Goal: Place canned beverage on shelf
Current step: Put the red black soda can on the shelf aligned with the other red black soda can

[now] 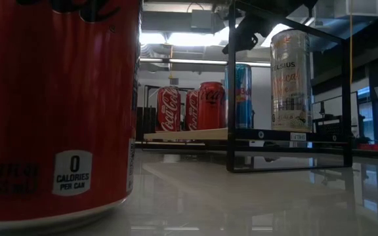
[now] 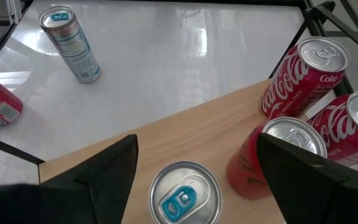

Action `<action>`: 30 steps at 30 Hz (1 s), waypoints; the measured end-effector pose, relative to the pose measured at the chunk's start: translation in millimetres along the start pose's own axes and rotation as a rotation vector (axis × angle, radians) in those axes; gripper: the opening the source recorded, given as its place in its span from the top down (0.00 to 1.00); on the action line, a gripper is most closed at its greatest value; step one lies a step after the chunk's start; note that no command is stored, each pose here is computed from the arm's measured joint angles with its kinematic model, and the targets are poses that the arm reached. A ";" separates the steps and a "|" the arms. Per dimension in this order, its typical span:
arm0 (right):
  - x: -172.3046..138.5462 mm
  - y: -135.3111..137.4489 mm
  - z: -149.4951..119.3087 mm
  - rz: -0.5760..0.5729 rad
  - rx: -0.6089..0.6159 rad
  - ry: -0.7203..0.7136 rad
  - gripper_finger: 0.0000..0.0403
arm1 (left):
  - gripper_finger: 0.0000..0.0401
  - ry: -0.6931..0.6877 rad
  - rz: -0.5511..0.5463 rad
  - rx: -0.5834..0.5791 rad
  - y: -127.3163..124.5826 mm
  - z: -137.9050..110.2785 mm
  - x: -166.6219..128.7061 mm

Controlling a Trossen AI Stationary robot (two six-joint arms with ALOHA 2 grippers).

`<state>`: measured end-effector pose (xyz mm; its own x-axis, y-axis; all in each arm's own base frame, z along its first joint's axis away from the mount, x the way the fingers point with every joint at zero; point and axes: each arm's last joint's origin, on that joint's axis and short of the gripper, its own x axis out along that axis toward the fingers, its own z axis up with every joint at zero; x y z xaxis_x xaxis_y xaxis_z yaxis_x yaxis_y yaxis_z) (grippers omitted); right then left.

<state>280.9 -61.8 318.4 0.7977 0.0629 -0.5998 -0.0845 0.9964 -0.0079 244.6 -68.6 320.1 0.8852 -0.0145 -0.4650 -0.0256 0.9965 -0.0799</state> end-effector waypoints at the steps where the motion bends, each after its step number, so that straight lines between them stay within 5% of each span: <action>1: 0.0 0.0 0.0 0.000 0.000 0.000 0.20 | 0.18 0.010 -0.011 -0.007 -3.2 -1.6 -0.8; 13: -0.1 0.1 0.1 0.000 0.000 0.000 0.20 | 0.18 0.212 -0.036 -0.232 -29.4 -27.9 -12.8; 22: -0.1 0.1 0.0 0.000 0.000 0.000 0.20 | 0.18 0.059 -0.132 -0.176 -56.6 -19.9 -4.6; 30: -0.1 0.0 0.0 0.000 0.000 0.000 0.20 | 0.18 0.054 -0.193 -0.151 -87.8 -27.9 25.8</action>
<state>280.8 -61.8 318.4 0.7977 0.0630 -0.5998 -0.0846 0.9964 -0.0079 256.6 -158.7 290.5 0.8543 -0.2119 -0.4746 0.0687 0.9511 -0.3010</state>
